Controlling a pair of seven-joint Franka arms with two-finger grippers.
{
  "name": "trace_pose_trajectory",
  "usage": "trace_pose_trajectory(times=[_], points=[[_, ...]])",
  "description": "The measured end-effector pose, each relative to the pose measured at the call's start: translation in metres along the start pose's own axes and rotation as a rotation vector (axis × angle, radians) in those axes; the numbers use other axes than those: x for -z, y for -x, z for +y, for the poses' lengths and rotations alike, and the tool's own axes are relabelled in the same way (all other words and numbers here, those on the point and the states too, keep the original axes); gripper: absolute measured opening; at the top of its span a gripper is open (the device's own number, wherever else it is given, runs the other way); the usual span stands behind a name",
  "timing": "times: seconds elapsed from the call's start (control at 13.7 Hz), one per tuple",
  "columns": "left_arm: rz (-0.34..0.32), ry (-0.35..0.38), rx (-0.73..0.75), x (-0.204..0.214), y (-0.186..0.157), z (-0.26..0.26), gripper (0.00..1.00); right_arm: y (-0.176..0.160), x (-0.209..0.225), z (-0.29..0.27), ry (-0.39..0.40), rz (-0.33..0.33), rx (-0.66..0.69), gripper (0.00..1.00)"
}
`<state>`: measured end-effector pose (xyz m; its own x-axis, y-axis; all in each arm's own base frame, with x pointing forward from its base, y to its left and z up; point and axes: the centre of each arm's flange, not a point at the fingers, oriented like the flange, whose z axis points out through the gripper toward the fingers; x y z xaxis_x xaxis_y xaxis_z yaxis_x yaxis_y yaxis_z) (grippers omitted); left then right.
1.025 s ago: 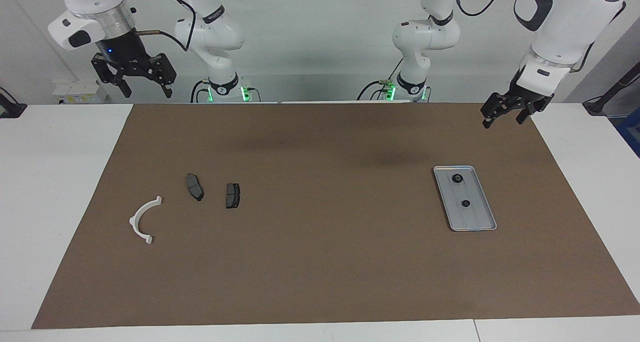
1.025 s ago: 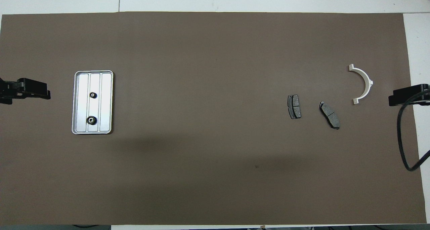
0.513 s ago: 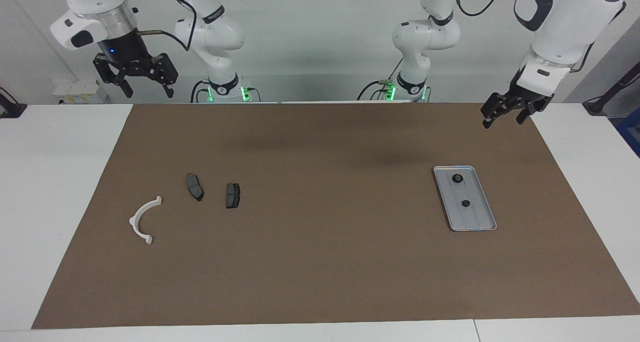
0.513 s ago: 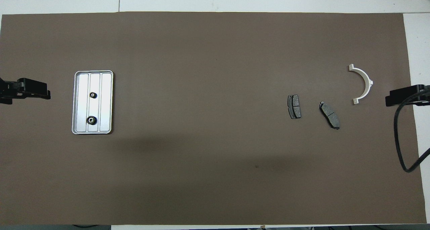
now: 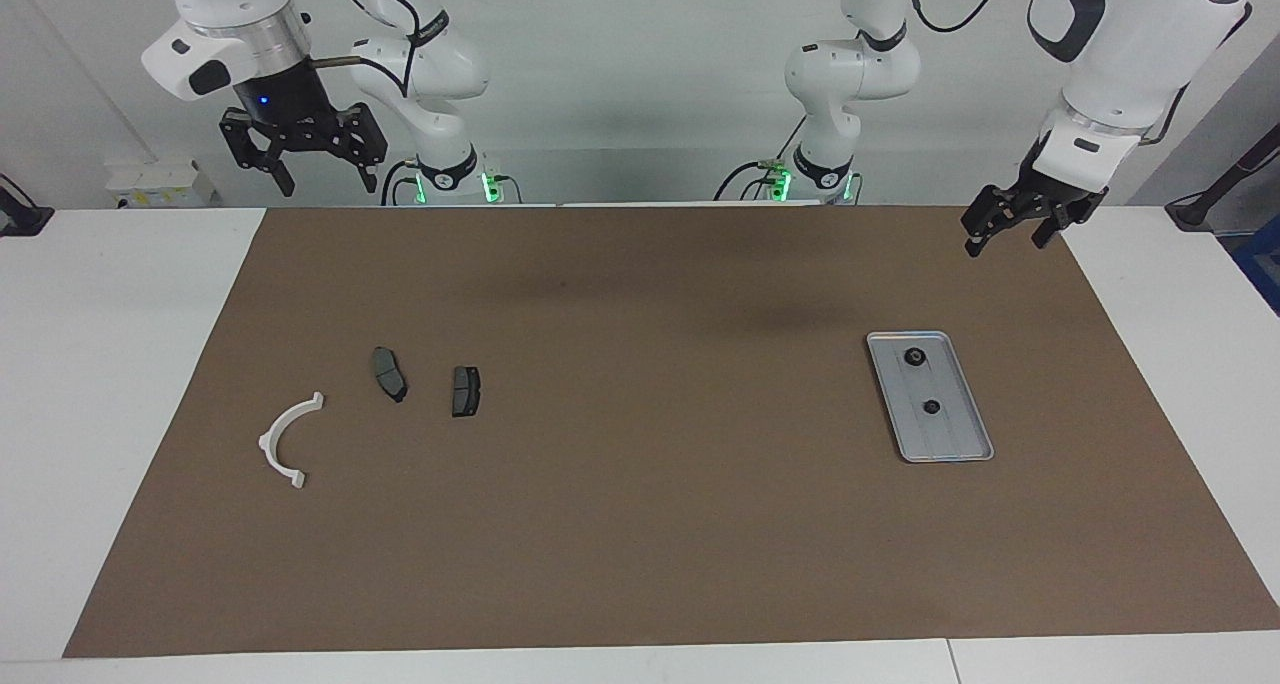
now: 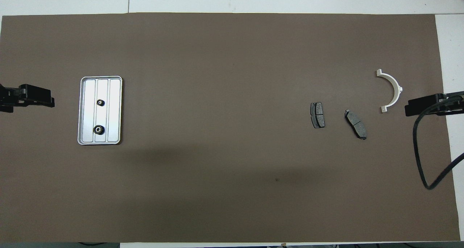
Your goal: Pick bearing gear from pile to tray
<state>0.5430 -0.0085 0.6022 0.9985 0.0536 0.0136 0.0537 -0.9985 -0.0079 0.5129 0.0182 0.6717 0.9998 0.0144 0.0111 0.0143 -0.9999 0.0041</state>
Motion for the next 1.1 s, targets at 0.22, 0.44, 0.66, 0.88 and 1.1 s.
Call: trace_pose_trajectory(times=[0.22,0.44,0.66,0.88,1.1], points=[[0.0,0.0,0.0,0.0,0.0,0.0,1.0,-0.001,0.001,-0.012,0.0,0.008,0.024,1.0],[0.0,0.0,0.0,0.0,0.0,0.0,1.0,-0.001,0.001,-0.015,-0.001,0.011,0.029,1.0],[0.001,0.0,0.0,0.0,0.0,0.0,1.0,-0.001,0.001,-0.014,-0.001,0.013,0.027,1.0],[0.004,0.0,0.0,0.002,0.001,0.0,1.0,-0.001,0.001,-0.014,-0.001,0.013,0.027,1.0],[0.011,0.001,-0.004,0.005,0.002,0.002,1.0,-0.001,0.001,-0.014,-0.001,0.014,0.027,1.0]])
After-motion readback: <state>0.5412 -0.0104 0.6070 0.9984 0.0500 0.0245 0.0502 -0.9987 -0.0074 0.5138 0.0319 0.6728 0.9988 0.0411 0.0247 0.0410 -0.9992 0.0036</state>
